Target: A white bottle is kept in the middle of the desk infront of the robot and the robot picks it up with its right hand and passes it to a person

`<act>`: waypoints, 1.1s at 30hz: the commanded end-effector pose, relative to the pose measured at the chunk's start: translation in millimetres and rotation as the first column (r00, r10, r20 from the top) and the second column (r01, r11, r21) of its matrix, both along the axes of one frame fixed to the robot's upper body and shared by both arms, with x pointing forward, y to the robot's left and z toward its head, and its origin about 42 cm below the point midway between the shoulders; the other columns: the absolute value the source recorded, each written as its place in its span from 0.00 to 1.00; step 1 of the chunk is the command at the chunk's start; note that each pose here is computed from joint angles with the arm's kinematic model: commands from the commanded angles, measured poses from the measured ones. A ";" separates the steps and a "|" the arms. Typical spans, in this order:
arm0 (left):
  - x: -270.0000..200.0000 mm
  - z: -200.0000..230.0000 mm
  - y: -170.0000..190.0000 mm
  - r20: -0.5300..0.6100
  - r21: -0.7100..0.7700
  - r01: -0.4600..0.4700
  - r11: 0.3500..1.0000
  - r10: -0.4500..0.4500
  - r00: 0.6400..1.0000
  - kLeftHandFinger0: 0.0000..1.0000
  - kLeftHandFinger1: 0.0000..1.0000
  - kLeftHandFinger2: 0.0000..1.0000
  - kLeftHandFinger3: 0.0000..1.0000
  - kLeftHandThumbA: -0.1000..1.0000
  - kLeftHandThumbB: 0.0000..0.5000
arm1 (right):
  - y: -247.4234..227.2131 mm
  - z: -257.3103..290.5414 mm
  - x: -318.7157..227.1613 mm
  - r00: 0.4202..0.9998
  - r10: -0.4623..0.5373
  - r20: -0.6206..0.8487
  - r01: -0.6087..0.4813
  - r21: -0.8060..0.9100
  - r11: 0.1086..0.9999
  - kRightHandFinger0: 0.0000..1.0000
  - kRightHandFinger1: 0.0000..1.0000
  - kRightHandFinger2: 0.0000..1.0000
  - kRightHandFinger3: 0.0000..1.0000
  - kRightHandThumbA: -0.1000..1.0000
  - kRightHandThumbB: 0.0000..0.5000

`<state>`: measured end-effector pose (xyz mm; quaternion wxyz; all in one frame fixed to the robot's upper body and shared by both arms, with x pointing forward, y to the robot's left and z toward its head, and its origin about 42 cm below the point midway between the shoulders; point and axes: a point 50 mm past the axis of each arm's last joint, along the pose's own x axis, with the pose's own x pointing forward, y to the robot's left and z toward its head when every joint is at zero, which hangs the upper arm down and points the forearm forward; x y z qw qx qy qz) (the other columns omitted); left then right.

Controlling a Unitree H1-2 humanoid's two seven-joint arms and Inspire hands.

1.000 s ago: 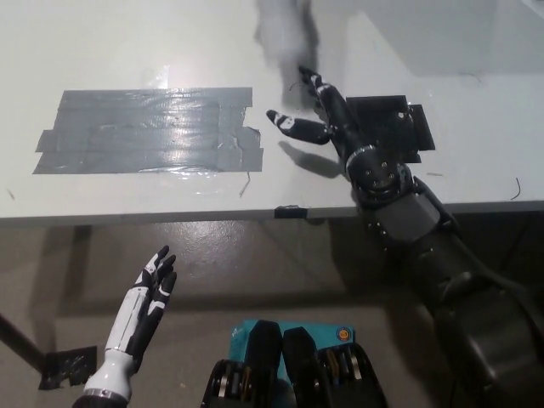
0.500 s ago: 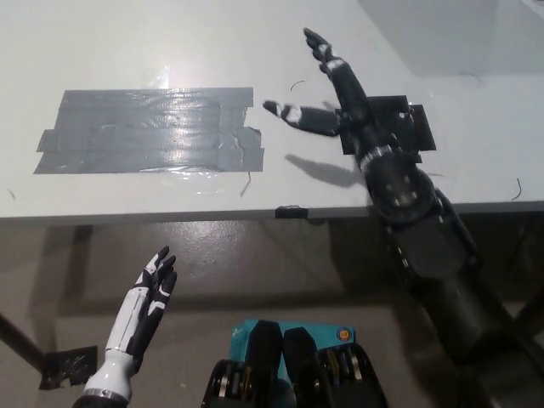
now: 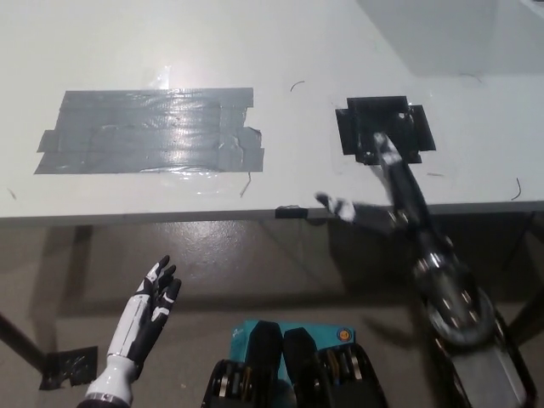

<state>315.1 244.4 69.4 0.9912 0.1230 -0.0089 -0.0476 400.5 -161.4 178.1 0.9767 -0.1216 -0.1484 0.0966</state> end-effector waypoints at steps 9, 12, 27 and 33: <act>24.3 25.7 -0.2 0.110 0.025 0.039 0.999 -0.041 0.993 1.00 1.00 1.00 1.00 0.87 0.11 | -49.7 -20.2 -67.2 0.998 -0.011 0.058 0.010 0.014 1.000 1.00 1.00 1.00 1.00 0.81 0.49; 24.2 23.9 -1.5 0.107 0.027 0.038 0.999 -0.041 0.993 1.00 1.00 1.00 1.00 0.88 0.13 | -55.9 -48.7 -55.6 0.999 -0.039 -0.024 0.040 0.020 0.999 1.00 1.00 1.00 1.00 0.79 0.46; 25.9 24.8 -4.4 0.114 0.025 0.049 0.998 -0.052 0.992 1.00 1.00 1.00 1.00 0.87 0.12 | -63.8 -82.4 -51.3 0.993 -0.042 -0.106 0.038 -0.036 0.999 1.00 1.00 1.00 1.00 0.79 0.45; 26.0 25.6 -4.9 0.117 0.014 0.051 0.999 -0.052 0.992 1.00 1.00 1.00 1.00 0.84 0.08 | -62.9 -85.6 -52.8 0.993 -0.037 -0.116 0.032 -0.038 0.999 1.00 1.00 1.00 1.00 0.80 0.44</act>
